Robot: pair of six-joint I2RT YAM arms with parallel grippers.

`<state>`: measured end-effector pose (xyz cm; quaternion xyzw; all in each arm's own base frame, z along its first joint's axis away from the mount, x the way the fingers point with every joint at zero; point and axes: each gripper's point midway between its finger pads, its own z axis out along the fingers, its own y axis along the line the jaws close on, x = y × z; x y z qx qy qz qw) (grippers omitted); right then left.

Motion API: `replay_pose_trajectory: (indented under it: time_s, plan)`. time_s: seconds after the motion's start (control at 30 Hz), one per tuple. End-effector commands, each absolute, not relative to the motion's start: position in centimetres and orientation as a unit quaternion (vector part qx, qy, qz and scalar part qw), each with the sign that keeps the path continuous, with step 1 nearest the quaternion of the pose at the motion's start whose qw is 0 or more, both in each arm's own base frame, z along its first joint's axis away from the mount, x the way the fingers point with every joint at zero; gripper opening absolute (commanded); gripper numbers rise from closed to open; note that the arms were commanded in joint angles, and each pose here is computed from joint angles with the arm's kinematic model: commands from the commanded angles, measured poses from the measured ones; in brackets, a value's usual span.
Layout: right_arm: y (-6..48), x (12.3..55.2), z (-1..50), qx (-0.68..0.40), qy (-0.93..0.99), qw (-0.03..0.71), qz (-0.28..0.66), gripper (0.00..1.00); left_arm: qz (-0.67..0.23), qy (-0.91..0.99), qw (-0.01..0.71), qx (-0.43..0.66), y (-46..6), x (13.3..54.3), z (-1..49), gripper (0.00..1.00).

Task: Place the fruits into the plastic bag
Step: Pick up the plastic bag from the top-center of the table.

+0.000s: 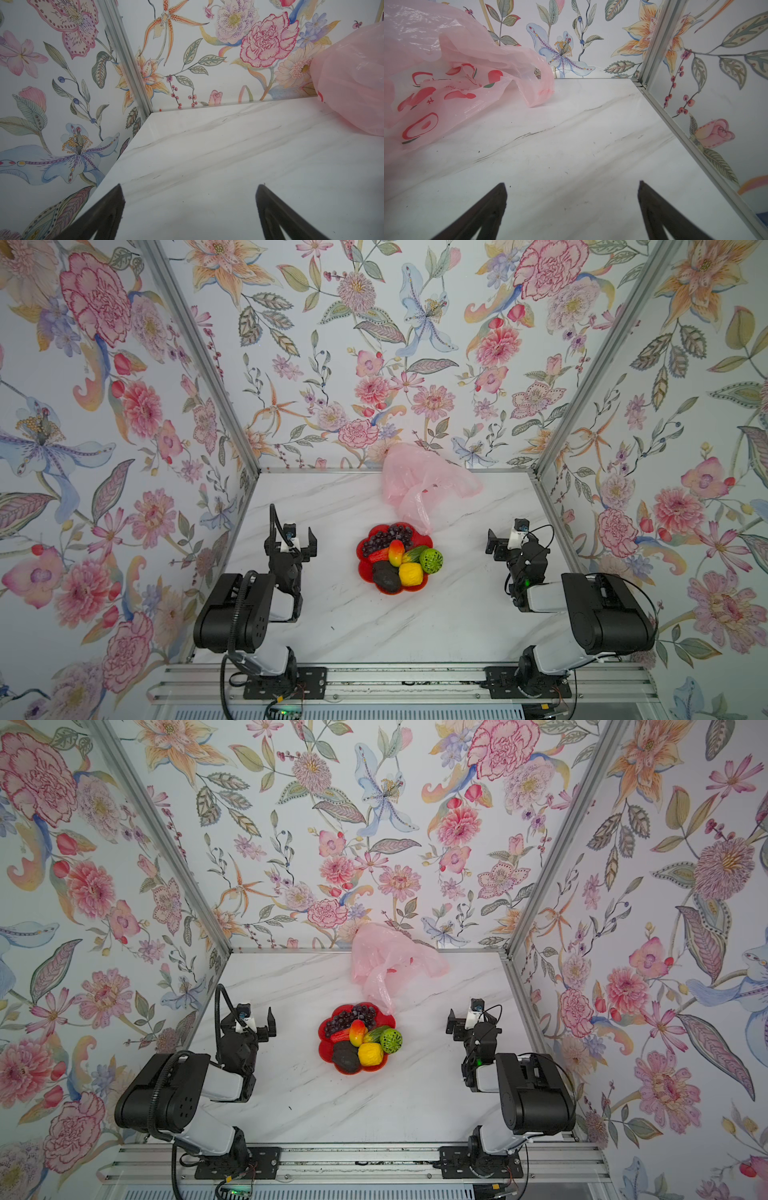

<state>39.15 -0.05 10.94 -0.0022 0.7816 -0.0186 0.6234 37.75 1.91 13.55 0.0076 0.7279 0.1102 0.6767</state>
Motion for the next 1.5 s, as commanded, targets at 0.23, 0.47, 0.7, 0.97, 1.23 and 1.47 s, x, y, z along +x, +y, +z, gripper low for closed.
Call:
replay_pose_trajectory:
  time_s: [0.23, 0.47, 0.7, 0.97, 1.23, 1.47]
  plan:
    - [-2.3, 38.4, 12.5, 0.052, 0.786, 0.614, -0.043, 0.99, 0.135, 0.731, 0.668, -0.026, 3.2, 37.8, 15.8, 0.99]
    - [-4.8, 38.3, 14.4, 0.155, 0.825, 0.543, -0.017, 0.99, 0.109, 0.78, 0.61, -0.09, 3.9, 39.9, 18.2, 0.99]
    - [-4.7, 38.1, 16.1, 0.226, 0.866, 0.442, 0.053, 0.99, 0.03, 0.826, 0.537, -0.169, 2.5, 41.1, 18.8, 0.99]
    - [1.9, 37.5, 20.0, 0.17, 0.897, 0.362, 0.189, 0.99, -0.098, 0.841, 0.511, -0.149, -1.9, 41.2, 21.0, 0.99]
    - [7.9, 37.4, 22.4, 0.114, 0.911, 0.3, 0.258, 0.99, -0.187, 0.853, 0.474, -0.111, -6.1, 40.5, 21.6, 0.99]
    - [10.2, 40.6, 23.2, 0.091, 0.914, 0.295, 0.264, 0.99, -0.216, 0.856, 0.465, -0.065, -10.9, 40.4, 23.6, 0.99]
